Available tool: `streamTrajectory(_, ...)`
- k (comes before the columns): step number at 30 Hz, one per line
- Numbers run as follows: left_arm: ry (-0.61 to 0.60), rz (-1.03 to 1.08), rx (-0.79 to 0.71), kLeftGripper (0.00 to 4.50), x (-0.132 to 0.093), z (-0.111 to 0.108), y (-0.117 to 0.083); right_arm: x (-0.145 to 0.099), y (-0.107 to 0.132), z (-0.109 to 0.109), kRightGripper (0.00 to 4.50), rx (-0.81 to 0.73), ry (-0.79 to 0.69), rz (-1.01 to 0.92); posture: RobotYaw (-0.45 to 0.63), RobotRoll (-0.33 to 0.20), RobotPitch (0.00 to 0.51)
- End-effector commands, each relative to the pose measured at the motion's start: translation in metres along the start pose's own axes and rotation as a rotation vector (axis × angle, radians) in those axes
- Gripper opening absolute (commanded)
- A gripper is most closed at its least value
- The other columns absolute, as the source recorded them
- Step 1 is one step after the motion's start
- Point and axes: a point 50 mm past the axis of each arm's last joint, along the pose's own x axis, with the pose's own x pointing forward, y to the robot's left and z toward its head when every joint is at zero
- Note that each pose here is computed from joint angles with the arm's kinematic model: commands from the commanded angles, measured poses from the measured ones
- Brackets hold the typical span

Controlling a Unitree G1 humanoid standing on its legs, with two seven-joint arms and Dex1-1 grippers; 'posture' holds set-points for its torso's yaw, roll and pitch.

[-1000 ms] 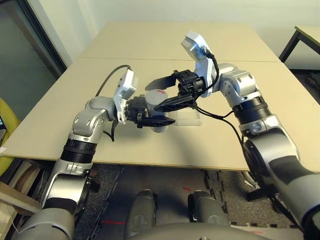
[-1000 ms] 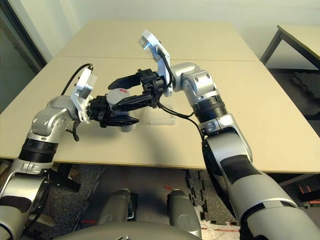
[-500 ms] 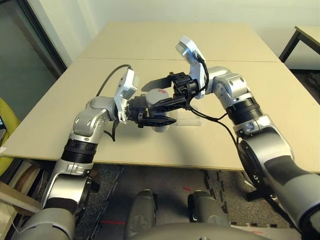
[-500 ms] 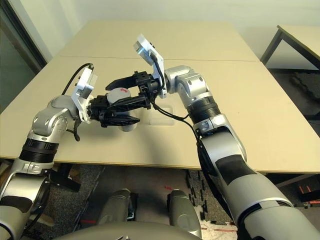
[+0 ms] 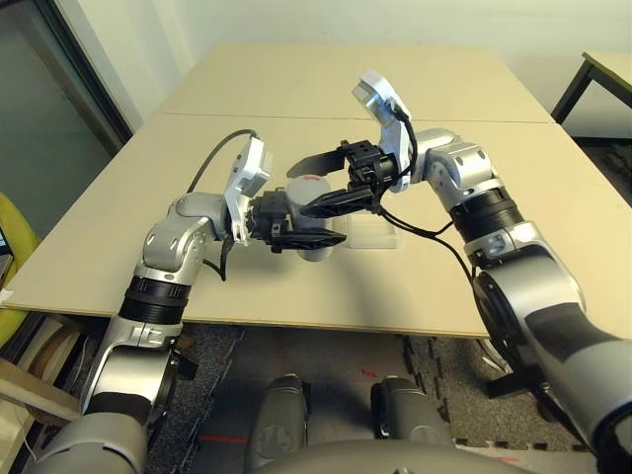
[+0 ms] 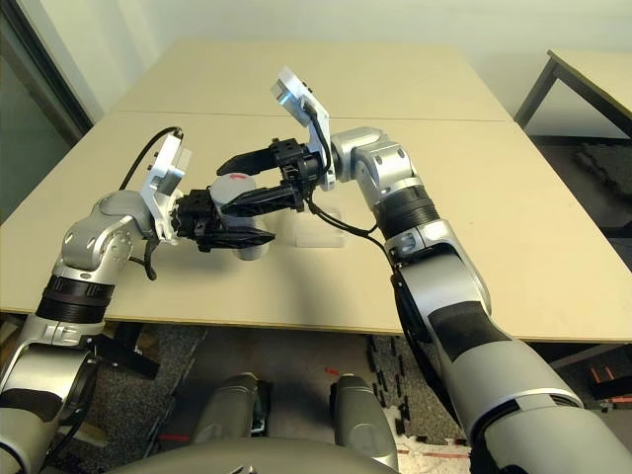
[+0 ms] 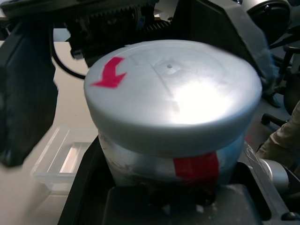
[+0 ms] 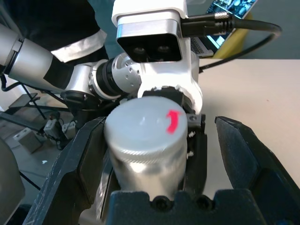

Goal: Pour the medicine from the bottle into the box.

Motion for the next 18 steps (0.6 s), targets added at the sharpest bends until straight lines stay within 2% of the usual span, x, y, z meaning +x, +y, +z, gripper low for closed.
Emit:
streamTrajectory(1, 0.002, -0.020, 0.010, 2.75, 0.001, 0.000, -0.003, -0.010, 0.002, 0.003, 4.50, -0.007, -0.013, -0.028, 0.00, 0.000, 0.000)
streamTrajectory(7, 0.001, -0.020, 0.009, 2.75, 0.001, 0.000, -0.003, -0.020, 0.004, 0.004, 4.50, -0.006, -0.009, -0.056, 0.00, 0.000, 0.000)
streamTrajectory(18, -0.002, -0.012, 0.009, 2.75, -0.001, 0.001, -0.004, -0.060, 0.004, 0.004, 4.50, -0.002, 0.008, -0.191, 0.00, 0.000, 0.000)
